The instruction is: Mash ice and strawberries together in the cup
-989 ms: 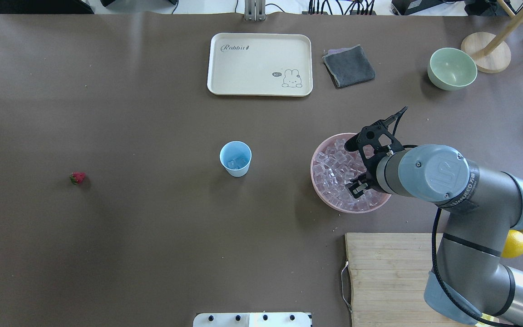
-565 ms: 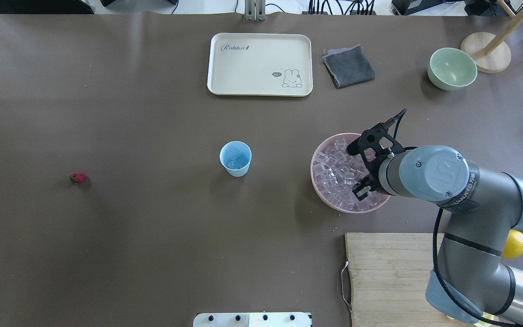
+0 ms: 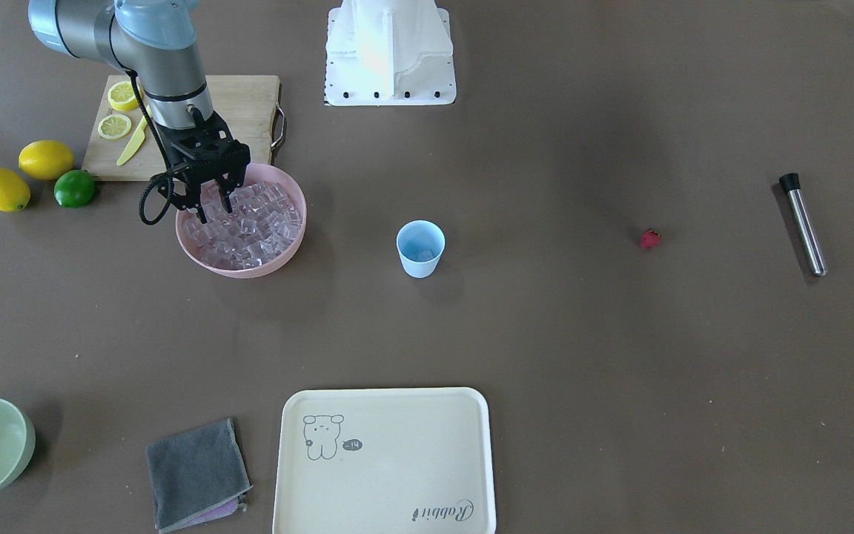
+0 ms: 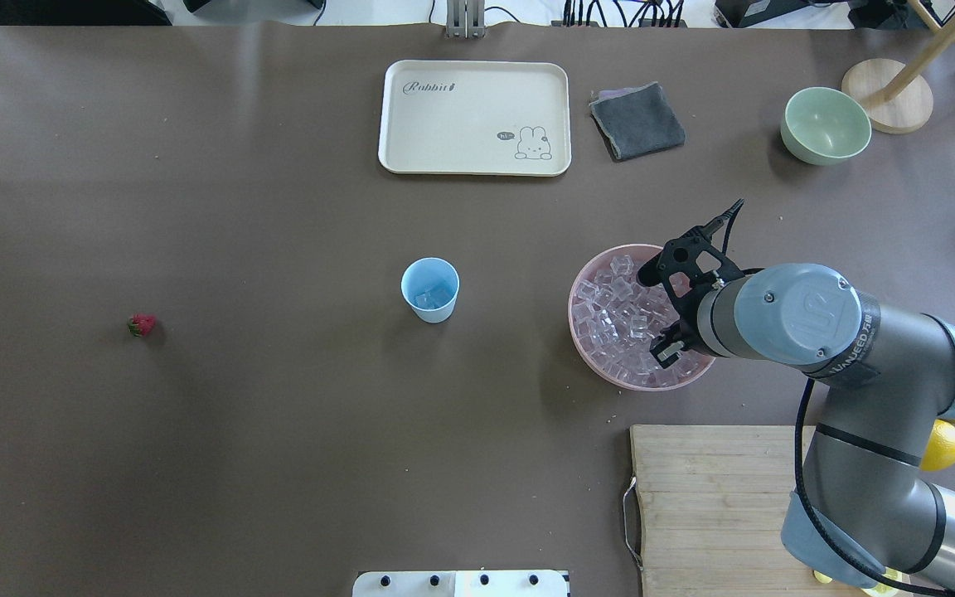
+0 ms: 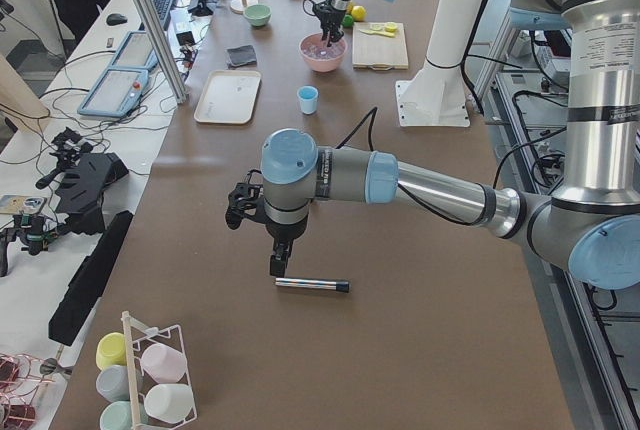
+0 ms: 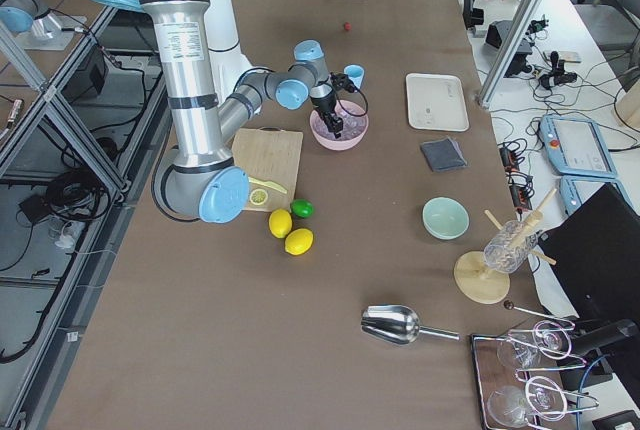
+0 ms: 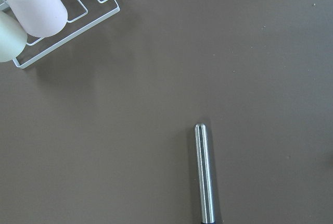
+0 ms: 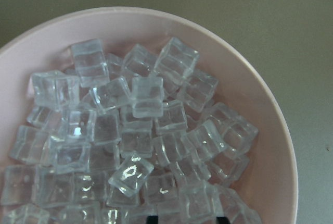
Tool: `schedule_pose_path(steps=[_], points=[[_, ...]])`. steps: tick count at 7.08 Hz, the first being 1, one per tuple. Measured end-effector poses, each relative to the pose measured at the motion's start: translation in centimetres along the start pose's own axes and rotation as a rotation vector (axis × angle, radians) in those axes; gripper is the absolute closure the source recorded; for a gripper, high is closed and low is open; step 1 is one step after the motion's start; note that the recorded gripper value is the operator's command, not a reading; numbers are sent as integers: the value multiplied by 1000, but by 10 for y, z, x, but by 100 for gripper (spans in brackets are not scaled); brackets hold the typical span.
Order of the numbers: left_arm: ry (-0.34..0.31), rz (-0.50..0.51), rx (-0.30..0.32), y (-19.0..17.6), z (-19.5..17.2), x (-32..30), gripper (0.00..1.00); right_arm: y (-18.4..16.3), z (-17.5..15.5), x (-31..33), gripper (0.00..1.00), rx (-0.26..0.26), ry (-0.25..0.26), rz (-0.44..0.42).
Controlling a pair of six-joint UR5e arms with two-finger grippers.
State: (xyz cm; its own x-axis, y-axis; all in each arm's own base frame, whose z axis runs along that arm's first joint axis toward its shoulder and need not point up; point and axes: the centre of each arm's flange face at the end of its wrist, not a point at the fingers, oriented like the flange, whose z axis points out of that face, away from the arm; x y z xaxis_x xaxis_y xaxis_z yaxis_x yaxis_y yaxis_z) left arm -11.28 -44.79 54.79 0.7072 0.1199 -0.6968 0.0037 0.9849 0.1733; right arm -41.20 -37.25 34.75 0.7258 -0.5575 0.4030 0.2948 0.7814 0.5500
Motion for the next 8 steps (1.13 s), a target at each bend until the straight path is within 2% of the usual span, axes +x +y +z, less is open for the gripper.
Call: schedule_pose_path(steps=[2, 3, 6, 8], points=[[0, 1, 2, -1, -1, 1, 1, 0, 1, 0, 77, -3, 1, 2], [0, 3, 3, -2, -1, 1, 1, -1, 0, -1, 78, 0, -2, 2], [-1, 4, 4, -2, -2, 2, 1, -9, -7, 5, 76, -4, -20, 21], [0, 5, 5, -3, -3, 2, 1, -28, -26, 12, 66, -3, -60, 80]])
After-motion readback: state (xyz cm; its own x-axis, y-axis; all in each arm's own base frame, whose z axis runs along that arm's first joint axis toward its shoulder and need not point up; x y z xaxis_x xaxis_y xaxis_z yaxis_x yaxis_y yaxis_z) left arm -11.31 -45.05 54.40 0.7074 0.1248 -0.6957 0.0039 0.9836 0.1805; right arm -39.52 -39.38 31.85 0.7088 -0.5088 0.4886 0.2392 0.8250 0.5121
